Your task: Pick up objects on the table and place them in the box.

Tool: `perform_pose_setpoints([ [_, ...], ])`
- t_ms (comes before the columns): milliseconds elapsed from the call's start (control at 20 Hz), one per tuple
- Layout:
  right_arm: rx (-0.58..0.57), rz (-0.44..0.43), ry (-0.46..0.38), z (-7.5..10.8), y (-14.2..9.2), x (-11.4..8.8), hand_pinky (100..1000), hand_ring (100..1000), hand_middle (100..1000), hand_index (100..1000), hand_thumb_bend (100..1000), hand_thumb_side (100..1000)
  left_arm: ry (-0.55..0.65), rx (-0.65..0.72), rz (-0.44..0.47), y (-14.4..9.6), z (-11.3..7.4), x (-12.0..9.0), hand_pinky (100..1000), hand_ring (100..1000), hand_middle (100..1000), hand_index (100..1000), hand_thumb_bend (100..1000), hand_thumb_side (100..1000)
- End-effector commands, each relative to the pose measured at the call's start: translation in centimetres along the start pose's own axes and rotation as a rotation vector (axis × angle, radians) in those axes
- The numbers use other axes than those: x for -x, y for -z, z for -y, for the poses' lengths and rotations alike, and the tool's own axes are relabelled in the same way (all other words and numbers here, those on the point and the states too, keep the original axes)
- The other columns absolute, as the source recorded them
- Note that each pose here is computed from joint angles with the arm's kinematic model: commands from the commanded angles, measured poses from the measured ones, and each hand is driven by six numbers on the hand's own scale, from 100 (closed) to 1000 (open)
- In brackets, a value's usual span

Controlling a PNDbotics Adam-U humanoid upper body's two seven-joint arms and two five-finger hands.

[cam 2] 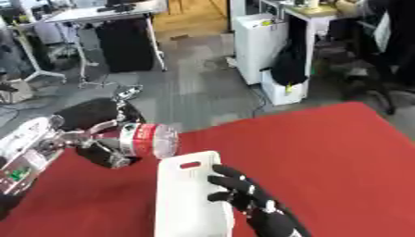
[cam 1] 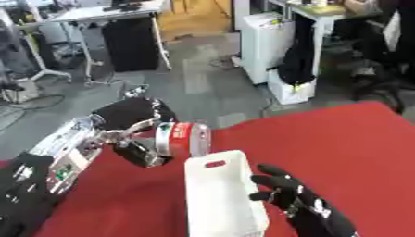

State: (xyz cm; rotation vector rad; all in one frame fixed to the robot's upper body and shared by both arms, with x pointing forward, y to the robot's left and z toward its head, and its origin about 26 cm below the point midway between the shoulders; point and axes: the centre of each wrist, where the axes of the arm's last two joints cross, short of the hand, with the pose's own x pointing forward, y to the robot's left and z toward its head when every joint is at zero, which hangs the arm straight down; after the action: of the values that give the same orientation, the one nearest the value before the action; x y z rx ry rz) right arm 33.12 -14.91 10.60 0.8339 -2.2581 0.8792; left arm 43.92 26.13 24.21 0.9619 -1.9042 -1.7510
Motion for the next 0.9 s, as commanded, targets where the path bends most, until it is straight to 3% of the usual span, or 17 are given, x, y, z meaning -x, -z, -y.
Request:
perform_pose_setpoints([
  [50,-0.015,0.025,-0.027,0.4,0.6,-0.7,844,955,987,917,458,1000,0.011,-0.034,0.008,0.4,-1.4,0.1,100,125,197,374,135,100],
  [850,-0.027,0.041,-0.047,1.1,1.2,-1.4,848,961,990,919,457,1000,0.01,0.009,0.048,1.7,0.7,-1.1,100,130,202,380,104,100],
  [900,-0.028,0.043,-0.047,1.1,1.3,-1.4,848,961,990,919,428,1000,0.015,0.015,0.051,1.8,0.9,-1.2,100,130,203,381,224,100],
])
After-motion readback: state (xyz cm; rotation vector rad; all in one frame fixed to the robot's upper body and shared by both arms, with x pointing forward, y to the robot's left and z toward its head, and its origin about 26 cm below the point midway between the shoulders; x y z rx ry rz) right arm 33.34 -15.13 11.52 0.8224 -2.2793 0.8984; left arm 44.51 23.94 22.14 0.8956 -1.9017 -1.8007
